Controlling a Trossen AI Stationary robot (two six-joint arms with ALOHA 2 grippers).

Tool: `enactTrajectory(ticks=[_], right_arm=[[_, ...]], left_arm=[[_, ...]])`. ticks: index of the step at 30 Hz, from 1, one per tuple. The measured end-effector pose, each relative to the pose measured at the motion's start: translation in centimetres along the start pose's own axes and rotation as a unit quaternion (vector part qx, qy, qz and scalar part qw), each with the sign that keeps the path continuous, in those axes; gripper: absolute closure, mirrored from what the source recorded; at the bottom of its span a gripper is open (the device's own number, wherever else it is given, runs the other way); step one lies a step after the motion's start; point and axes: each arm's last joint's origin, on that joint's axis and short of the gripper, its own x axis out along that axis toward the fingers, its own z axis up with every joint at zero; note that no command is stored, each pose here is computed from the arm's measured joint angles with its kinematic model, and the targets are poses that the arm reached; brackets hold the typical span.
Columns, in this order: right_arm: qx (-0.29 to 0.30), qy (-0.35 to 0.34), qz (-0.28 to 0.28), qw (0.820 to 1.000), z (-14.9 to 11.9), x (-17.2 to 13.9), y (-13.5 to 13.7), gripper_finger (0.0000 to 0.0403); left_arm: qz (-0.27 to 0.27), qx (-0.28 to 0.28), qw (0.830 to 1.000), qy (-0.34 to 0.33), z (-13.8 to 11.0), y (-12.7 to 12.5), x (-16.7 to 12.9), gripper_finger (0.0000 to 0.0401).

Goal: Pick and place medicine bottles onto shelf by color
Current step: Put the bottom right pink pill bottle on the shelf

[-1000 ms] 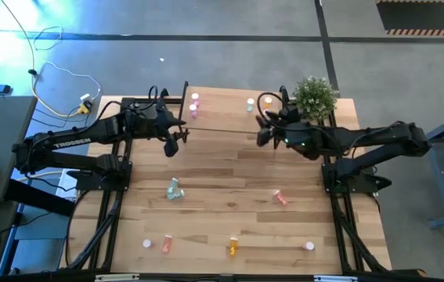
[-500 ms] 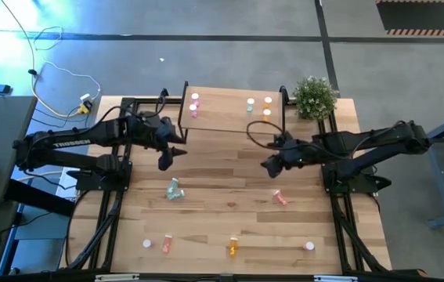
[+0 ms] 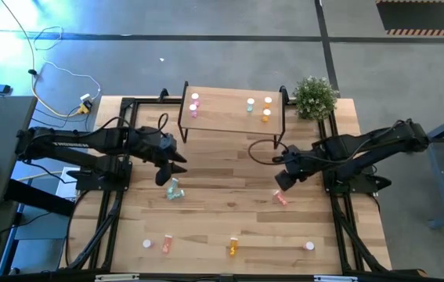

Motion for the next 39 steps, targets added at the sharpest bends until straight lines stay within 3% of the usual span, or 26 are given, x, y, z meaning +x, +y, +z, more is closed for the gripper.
enactTrajectory(ticks=[9,22,33,39], right_arm=[[-0.003,0.089,0.014,0.996,-3.3,-0.1,0.8,0.0165],[0.061,0.132,-0.008,0.989,-10.2,-0.3,1.6,0.0174],[0.009,0.159,-0.038,0.986,-15.4,3.5,3.3,0.0174],[0.001,0.165,-0.084,0.983,-17.0,5.5,3.2,0.0174]], left_arm=[[0.02,0.005,1.0,-0.006,-0.2,-0.5,0.1,0.0217],[0.026,0.004,1.0,-0.009,-0.1,-0.5,0.1,0.0217],[0.044,0.004,0.999,-0.017,-0.1,-0.4,0.1,0.0217],[0.043,-0.007,0.999,-0.02,0.0,-0.4,0.1,0.0217]])
